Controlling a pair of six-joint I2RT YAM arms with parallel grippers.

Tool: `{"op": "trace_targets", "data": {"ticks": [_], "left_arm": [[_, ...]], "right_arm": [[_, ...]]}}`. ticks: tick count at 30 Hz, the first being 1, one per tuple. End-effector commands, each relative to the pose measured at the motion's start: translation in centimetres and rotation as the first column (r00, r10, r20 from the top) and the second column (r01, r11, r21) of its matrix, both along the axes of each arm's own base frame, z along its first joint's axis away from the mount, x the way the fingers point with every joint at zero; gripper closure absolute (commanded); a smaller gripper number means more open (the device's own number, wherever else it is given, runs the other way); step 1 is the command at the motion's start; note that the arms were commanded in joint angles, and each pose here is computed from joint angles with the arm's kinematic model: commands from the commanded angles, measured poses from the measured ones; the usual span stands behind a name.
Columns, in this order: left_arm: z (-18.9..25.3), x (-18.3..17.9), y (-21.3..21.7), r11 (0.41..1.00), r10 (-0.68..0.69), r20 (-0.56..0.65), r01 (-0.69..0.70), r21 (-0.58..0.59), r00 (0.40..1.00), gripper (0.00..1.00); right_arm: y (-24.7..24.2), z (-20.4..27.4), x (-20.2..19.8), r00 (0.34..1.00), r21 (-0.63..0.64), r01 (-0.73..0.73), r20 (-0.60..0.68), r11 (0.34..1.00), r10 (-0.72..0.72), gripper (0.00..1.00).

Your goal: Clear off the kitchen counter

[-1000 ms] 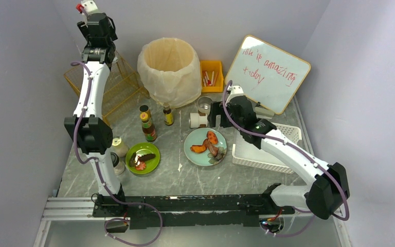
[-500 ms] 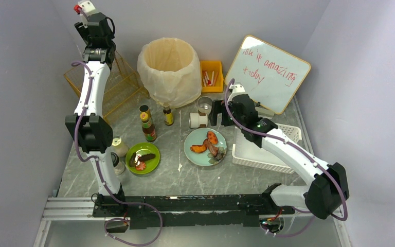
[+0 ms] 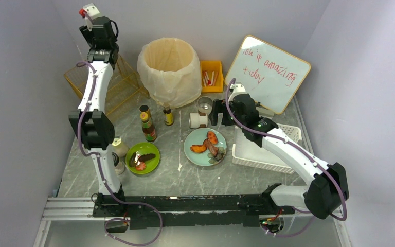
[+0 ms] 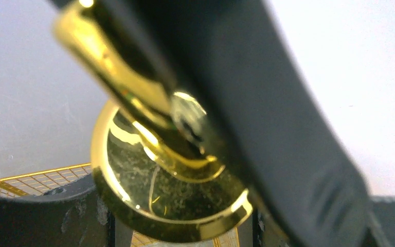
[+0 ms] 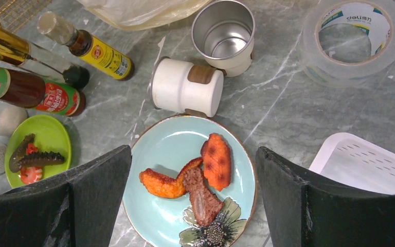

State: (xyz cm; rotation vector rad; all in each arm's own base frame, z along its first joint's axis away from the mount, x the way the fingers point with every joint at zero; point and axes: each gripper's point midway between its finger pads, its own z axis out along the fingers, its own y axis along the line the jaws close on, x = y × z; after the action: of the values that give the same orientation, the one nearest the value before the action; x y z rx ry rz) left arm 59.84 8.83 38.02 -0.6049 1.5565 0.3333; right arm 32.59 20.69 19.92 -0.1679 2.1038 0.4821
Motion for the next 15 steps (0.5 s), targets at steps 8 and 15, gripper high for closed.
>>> {"op": "trace_targets", "data": {"ticks": [8,15], "left_arm": [[2.8,1.2,2.1,0.999,0.019,0.154,-0.013,-0.034,0.988,0.95],[-0.3,2.6,2.1,0.999,-0.006,0.102,0.01,-0.037,0.995,0.95]], "right_arm": [[0.1,1.3,1.0,0.999,0.032,0.0,0.049,0.999,-0.001,0.06],[-0.1,1.1,1.0,0.999,0.029,0.007,0.047,1.0,-0.008,0.06]]}}
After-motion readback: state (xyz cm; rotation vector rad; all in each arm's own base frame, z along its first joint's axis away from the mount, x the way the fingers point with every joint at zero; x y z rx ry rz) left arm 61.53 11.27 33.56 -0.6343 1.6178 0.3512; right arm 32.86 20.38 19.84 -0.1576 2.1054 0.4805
